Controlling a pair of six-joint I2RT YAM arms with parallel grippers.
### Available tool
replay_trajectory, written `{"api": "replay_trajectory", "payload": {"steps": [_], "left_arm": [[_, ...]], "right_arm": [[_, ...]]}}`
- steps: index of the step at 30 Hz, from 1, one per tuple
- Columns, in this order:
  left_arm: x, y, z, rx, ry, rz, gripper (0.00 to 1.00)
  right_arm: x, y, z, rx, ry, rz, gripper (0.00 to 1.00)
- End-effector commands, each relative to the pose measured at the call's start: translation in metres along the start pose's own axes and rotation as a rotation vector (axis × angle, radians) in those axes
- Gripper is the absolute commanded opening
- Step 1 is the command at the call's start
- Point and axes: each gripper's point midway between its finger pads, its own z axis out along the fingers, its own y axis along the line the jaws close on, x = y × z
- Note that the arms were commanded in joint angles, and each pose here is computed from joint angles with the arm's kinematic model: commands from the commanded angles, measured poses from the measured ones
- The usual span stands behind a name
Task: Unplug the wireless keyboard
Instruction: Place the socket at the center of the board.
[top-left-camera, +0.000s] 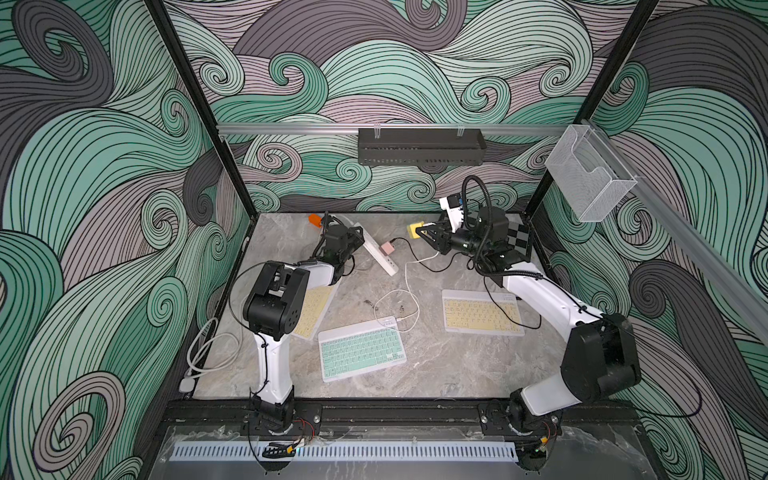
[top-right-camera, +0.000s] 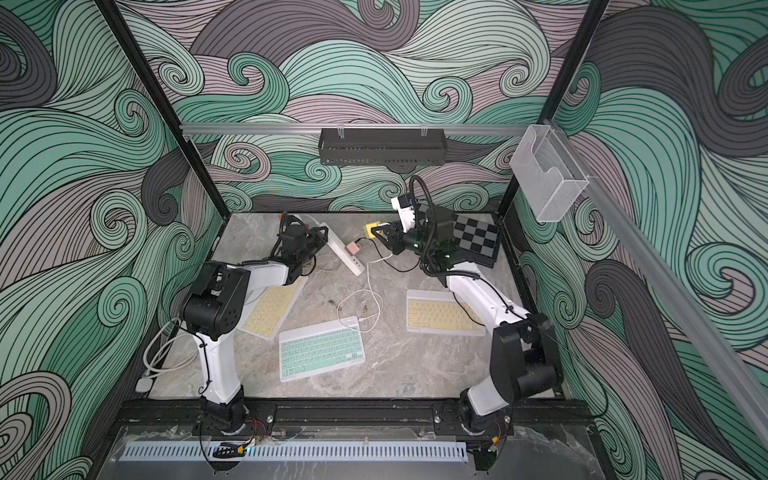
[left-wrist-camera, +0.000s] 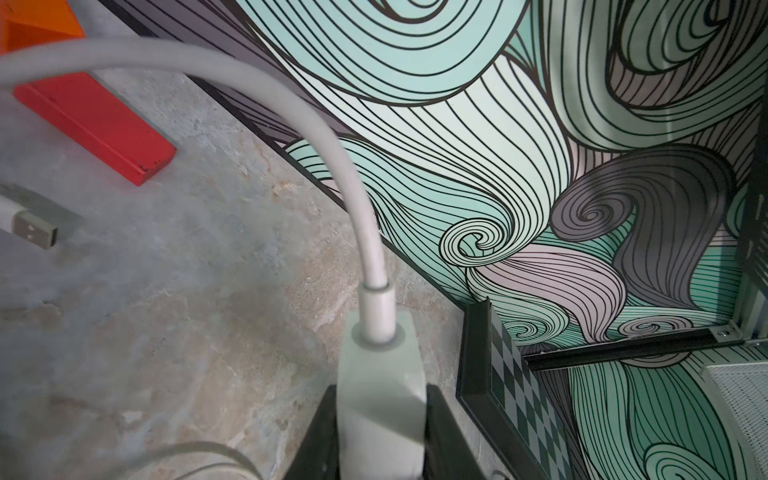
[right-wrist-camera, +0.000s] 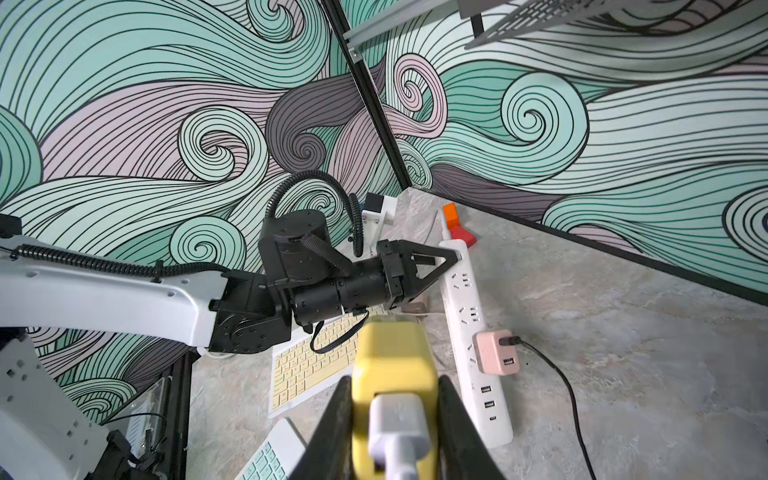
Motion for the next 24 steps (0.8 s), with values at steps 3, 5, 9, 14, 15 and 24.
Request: {"api": "replay_trajectory", "payload": {"steps": [3, 5, 9, 14, 15, 24], "left_arm": [[-0.001, -0.003, 0.006, 0.044, -0.024, -0.029, 0.26], [-0.001, 0.001, 0.001, 0.028, -0.025, -0.032, 0.31], [-0.003, 0.001, -0.007, 0.015, -0.023, -0.027, 0.42], [-0.010, -0.001, -0.019, -0.007, -0.009, -0.015, 0.56], [-0.011, -0.002, -0.022, -0.005, -0.005, -0.015, 0.59], [-0.032, -0.027, -0.045, 0.042, -0.002, 0.014, 0.61]], "right_arm": [[-0.002, 0.005, -0.006, 0.005, 0.002, -0.036, 0.00], [-0.001, 0.005, -0.007, 0.007, 0.004, -0.036, 0.00], [0.002, 0.004, -0.005, 0.006, 0.011, -0.024, 0.00], [0.004, 0.004, -0.007, 0.008, 0.014, -0.008, 0.00], [0.005, 0.004, -0.007, 0.009, 0.018, -0.004, 0.00], [0.008, 0.005, -0.008, 0.002, 0.023, 0.017, 0.00]]}}
